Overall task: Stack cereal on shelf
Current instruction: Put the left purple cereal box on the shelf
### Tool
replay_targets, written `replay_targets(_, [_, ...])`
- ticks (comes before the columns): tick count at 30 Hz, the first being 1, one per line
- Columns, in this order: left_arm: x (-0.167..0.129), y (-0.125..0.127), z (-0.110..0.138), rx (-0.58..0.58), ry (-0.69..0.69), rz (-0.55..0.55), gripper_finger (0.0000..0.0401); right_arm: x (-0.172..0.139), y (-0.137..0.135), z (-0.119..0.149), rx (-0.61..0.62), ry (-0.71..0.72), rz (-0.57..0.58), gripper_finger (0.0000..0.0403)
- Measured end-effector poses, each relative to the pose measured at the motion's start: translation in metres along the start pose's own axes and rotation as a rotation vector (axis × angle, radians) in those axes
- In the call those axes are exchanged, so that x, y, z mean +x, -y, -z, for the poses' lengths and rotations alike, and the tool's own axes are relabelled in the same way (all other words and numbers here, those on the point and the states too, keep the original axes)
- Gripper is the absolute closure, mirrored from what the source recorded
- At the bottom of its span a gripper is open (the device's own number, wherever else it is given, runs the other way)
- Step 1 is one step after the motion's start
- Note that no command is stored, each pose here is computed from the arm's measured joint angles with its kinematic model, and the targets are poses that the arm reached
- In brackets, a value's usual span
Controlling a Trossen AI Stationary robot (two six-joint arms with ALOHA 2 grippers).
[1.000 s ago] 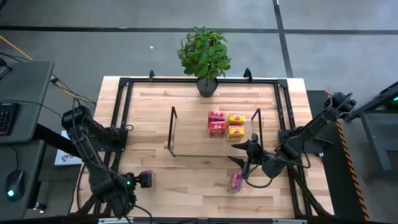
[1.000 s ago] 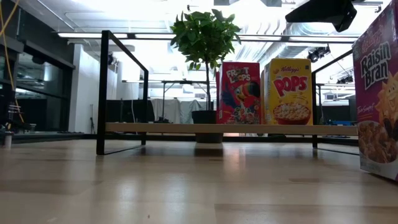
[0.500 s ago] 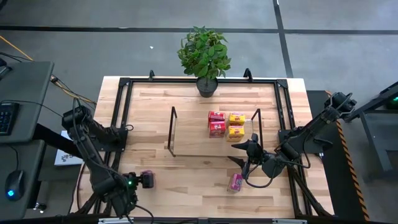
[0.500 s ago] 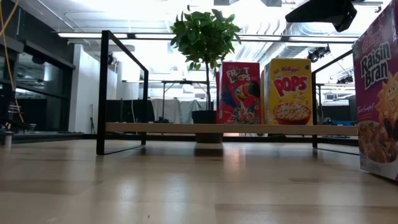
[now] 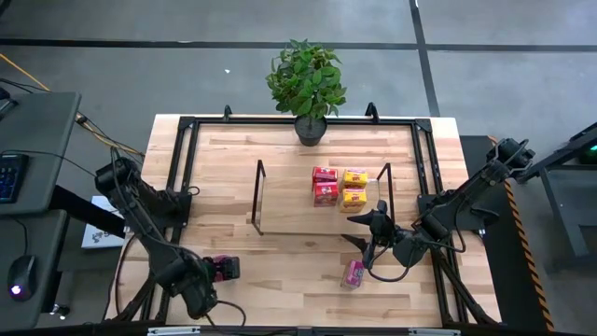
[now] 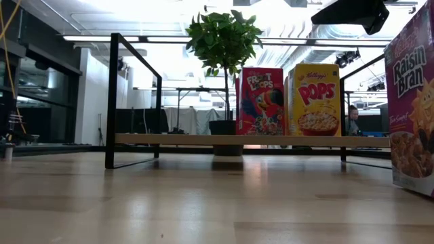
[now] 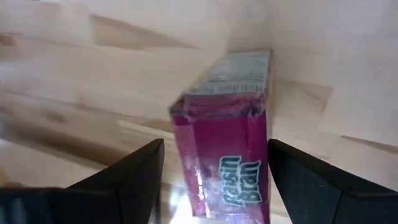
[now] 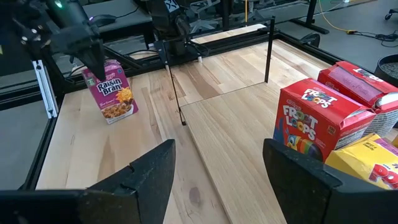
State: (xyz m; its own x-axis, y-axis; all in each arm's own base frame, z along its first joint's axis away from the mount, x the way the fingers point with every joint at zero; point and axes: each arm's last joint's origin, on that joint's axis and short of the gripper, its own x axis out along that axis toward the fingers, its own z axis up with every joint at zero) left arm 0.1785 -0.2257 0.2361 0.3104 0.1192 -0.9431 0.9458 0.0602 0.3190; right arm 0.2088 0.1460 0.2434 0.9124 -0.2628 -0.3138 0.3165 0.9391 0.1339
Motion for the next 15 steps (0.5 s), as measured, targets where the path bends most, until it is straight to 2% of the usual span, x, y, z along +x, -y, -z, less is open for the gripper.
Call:
replay_targets(3, [0.008, 0.003, 0.002, -0.003, 0.007, 0.043, 0.0126, 0.0, 0.0, 0.0, 0.0, -0.001, -0.001, 0.0167])
replay_targets(8, [0.017, 0.004, 0.001, -0.012, 0.037, 0.04, 0.0126, 0.0, 0.0, 0.0, -0.001, 0.0, -0.001, 0.0167])
replay_targets(15, [0.023, 0.005, -0.002, -0.082, 0.07, 0.021, 0.0126, 0.0, 0.0, 0.0, 0.0, 0.0, 0.0, 0.0167])
